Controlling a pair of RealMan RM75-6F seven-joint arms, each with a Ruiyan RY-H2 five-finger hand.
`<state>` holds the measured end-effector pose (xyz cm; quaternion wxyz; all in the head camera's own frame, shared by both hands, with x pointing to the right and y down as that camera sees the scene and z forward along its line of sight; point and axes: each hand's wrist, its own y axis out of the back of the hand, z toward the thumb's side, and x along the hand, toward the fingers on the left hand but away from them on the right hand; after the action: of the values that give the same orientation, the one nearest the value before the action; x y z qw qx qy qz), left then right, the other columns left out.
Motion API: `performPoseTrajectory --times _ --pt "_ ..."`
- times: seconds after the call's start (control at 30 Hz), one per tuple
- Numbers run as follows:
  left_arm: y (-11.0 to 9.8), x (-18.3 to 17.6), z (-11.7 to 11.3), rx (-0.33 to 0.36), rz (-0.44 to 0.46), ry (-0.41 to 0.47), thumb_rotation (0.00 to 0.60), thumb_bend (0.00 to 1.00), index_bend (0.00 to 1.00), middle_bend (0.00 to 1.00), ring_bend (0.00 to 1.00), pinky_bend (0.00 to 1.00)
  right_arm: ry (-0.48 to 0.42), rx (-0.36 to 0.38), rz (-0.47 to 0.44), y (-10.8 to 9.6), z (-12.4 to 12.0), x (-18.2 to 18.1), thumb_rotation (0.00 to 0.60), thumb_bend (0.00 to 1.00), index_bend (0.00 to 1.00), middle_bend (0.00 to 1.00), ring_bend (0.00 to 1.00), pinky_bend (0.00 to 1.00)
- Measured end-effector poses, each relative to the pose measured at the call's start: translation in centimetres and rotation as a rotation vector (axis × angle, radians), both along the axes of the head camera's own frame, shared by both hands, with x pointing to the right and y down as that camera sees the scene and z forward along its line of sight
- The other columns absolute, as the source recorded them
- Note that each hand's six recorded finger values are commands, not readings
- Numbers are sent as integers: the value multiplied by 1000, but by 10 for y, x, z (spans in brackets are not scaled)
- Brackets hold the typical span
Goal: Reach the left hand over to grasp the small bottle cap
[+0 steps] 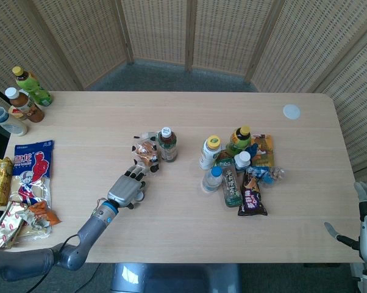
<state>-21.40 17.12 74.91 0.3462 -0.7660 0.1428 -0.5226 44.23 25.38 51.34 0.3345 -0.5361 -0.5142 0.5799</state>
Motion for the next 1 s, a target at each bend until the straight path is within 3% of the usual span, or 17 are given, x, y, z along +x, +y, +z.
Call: performPoseTrajectory --times 0.4,0.73,1.0 --pt "-3 -8 -1 -5 -21 -1 600 271 443 78 0 0 2 -2 1 0 1 1 526 147 0 0 0 0" --pt "-5 -3 -1 15 -34 16 600 287 624 161 0 0 5 0 9 3 -1 3 524 149 0 0 0 0" --pt "-15 -5 -13 27 -68 46 600 289 643 178 0 0 -6 -4 4 2 2 2 524 149 0 0 0 0"
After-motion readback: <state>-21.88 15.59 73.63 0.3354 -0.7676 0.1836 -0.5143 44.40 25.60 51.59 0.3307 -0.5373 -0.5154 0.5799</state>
